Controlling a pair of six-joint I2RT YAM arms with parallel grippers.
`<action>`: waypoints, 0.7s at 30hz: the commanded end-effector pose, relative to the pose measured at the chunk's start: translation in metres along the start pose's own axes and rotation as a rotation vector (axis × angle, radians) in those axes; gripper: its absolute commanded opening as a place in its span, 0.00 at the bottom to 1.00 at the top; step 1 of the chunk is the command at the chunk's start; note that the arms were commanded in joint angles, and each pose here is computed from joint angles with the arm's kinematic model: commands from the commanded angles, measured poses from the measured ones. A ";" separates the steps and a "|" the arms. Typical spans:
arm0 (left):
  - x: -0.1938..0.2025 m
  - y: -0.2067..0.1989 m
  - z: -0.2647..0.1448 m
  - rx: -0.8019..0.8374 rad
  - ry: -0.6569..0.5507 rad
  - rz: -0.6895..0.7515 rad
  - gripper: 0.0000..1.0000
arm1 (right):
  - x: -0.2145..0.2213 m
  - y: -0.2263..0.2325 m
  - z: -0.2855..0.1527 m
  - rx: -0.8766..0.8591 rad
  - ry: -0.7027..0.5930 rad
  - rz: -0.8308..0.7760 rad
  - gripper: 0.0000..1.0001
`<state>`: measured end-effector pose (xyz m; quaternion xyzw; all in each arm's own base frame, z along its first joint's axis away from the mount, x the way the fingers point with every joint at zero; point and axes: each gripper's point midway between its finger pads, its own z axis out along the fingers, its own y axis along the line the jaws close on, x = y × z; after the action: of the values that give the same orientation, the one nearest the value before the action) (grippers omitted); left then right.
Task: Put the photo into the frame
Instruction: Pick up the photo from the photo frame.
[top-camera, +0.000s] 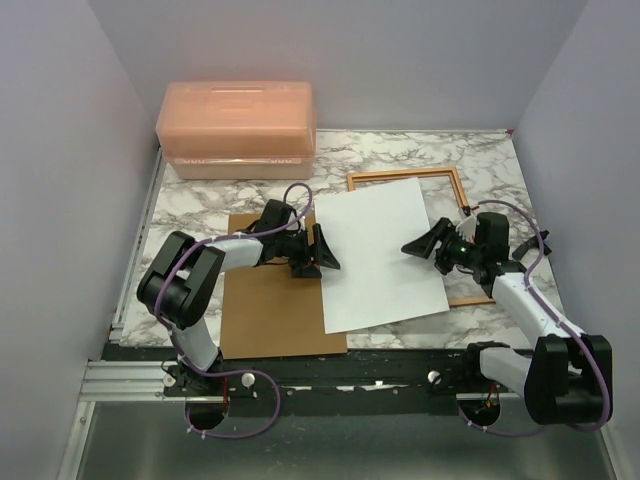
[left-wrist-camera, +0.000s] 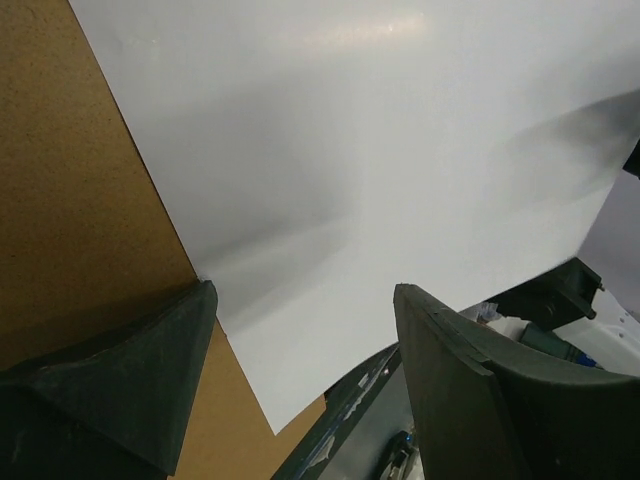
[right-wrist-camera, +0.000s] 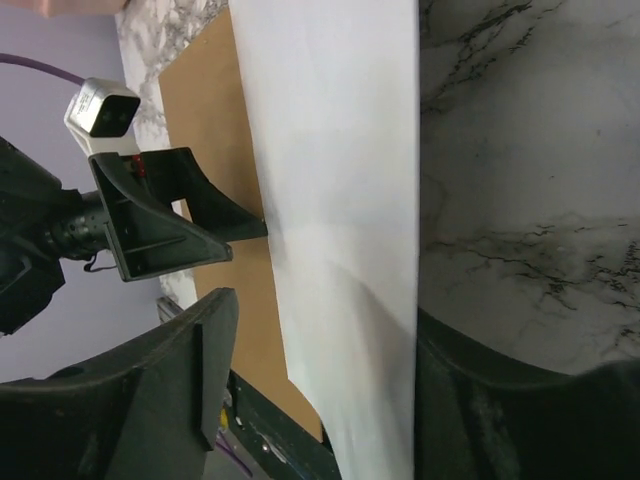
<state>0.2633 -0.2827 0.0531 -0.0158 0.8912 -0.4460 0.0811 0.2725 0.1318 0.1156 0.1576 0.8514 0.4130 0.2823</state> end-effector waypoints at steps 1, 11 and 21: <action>0.008 0.023 0.003 -0.096 0.013 0.006 0.74 | -0.001 0.010 -0.002 -0.040 0.001 -0.002 0.59; -0.001 0.008 -0.010 -0.180 -0.033 0.077 0.77 | -0.068 0.053 -0.046 0.097 -0.217 -0.137 0.08; -0.015 -0.044 0.010 -0.359 -0.101 0.184 0.76 | -0.146 0.113 -0.171 0.314 -0.697 -0.261 0.01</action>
<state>0.2692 -0.3048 0.0823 0.0255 0.9284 -0.3444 0.1374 0.3002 0.0658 0.3357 0.1646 0.7706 0.2682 0.5542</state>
